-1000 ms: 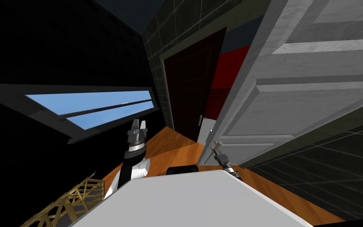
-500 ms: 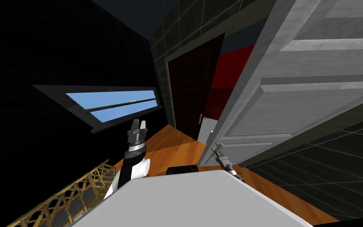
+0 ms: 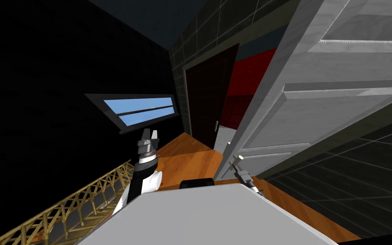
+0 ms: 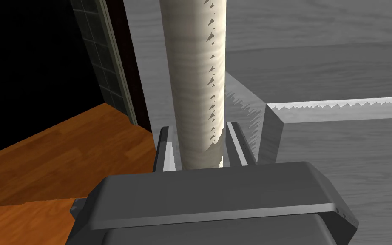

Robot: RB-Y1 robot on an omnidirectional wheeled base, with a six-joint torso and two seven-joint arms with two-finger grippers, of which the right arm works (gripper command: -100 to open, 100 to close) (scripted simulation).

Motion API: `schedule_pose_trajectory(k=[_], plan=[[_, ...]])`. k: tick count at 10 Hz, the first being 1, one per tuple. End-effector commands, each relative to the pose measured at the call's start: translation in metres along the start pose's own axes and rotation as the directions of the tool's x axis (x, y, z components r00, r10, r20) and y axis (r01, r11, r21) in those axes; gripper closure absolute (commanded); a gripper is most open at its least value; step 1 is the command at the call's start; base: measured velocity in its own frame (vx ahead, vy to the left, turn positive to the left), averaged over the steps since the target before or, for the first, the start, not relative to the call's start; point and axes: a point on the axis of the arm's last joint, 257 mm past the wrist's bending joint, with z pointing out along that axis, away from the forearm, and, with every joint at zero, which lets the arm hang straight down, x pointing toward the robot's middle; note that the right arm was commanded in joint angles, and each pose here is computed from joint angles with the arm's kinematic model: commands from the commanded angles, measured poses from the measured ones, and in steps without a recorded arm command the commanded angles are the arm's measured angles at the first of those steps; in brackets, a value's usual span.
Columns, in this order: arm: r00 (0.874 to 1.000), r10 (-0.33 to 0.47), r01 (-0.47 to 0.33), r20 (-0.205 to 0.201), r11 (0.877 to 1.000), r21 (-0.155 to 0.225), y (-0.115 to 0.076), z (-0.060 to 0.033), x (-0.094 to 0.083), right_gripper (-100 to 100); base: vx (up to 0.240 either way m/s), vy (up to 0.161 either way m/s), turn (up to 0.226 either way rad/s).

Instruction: Pull the door open

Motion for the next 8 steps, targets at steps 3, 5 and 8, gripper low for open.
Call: schedule_pose_trajectory(k=[3,5,8], plan=[[1.000,0.000,0.000,0.001,1.000,0.015,0.0002,-0.0030,-0.0001,100,-0.143,-0.033,0.082],[1.000,0.000,0.000,-0.003,1.000,0.024,0.0004,-0.0033,0.0008,100,-0.215,-0.052,0.166],[1.000,0.001,0.000,-0.009,0.999,0.041,0.0009,-0.0038,0.0025,100,-0.223,-0.074,0.151]])
